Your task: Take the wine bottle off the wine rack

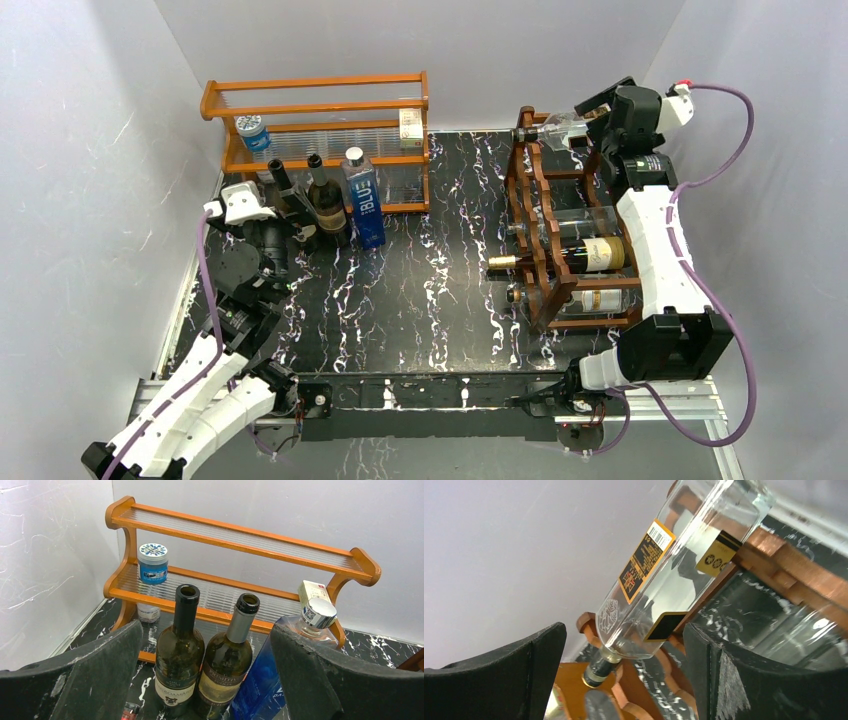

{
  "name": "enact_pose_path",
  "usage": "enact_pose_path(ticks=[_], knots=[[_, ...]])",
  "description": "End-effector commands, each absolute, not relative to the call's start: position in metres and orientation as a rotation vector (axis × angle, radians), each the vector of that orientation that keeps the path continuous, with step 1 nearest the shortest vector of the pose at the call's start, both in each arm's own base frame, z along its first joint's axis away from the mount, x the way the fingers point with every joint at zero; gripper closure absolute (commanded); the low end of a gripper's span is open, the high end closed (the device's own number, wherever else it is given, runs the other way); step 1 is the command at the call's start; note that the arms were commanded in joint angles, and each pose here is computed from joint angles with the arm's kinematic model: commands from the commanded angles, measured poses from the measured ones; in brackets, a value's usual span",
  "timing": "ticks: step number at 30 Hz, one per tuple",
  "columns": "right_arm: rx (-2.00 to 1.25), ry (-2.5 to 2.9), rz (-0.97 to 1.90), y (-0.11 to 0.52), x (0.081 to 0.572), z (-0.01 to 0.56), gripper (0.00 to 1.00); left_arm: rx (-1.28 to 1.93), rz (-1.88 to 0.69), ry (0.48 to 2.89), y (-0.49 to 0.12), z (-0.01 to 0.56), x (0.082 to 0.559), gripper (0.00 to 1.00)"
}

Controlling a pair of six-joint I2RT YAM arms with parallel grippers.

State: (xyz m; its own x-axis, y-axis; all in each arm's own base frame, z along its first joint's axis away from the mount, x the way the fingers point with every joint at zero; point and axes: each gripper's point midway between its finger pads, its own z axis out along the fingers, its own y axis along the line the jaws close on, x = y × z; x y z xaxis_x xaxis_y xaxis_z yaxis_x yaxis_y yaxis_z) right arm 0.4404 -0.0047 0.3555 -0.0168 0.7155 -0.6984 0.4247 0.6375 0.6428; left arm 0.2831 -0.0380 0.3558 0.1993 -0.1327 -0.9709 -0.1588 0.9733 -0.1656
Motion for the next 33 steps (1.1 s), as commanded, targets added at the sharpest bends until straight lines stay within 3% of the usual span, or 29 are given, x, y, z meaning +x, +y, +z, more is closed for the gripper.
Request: enact_pose_path(ticks=[1, 20, 33], knots=[[1.152, 1.470, 0.458, -0.008, 0.448, 0.369, 0.02, -0.269, 0.003, 1.334, -0.037, 0.372, 0.281, 0.02], [1.253, 1.472, 0.513, -0.010, 0.474, 0.302, 0.02, -0.251, 0.001, 1.360, -0.043, 0.365, 0.287, 0.02], [1.238, 1.423, 0.639, -0.002, 0.500, 0.293, 0.02, -0.242, 0.003, 1.370, -0.046, 0.363, 0.289, 0.02]])
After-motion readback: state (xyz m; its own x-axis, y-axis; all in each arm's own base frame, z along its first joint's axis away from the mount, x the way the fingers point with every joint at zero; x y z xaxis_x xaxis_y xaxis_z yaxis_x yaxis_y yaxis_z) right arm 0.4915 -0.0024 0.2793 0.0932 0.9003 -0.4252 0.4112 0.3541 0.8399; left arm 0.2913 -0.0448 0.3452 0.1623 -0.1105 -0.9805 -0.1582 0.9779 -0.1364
